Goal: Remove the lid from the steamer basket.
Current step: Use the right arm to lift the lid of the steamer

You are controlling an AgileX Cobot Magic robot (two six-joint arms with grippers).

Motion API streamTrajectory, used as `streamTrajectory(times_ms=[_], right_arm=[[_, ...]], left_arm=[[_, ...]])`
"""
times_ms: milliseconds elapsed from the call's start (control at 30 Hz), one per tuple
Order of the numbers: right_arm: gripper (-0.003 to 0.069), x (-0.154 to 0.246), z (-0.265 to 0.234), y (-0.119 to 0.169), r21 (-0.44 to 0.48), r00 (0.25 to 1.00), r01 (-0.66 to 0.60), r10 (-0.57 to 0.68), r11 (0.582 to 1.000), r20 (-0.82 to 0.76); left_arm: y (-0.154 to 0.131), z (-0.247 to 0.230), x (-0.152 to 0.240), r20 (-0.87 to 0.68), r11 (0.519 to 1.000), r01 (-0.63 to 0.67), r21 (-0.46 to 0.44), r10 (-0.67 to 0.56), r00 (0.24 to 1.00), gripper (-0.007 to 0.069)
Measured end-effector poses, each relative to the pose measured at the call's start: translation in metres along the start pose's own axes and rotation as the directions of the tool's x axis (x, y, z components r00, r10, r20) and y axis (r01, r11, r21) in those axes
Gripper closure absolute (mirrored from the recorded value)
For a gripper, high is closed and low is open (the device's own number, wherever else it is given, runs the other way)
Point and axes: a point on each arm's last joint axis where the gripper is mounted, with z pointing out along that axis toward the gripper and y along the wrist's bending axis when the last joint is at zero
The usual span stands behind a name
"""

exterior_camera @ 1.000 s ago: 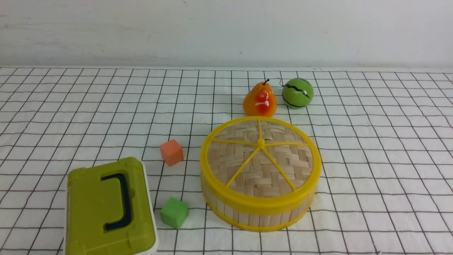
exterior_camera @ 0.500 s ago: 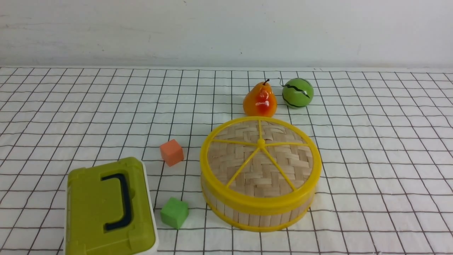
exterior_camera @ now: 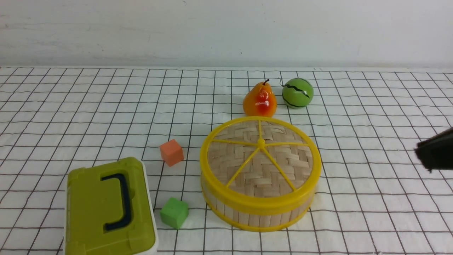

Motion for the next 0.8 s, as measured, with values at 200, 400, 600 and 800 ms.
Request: streamTrajectory(times_ms=[200,400,600,800], right_arm=[[0.0667,-0.04,0.065,-0.013,0.073,0.969,0.1,-0.081,0.992,-0.234],[0.0635,-0.075,0.126,-0.024,0.042,0.951,0.085,-0.069,0.995,-0.302],[0.0466,-0.1,0.177,-0.038,0.023,0.951,0.017,-0.009,1.0,-0.31],[0.0243,-0.113,0.226,-0.052,0.043,0.963,-0.018,0.029,0.999,-0.269]], left_arm=[[0.0,0.0,0.0,0.0,1.0,0.0,0.0,0.0,1.0,0.0386],[0.0,0.0,0.0,0.0,1.0,0.0,0.0,0.0,1.0,0.0386],[0.0,0.0,0.0,0.0,1.0,0.0,0.0,0.0,1.0,0.0386],[0.0,0.0,0.0,0.0,1.0,0.0,0.0,0.0,1.0,0.0386]])
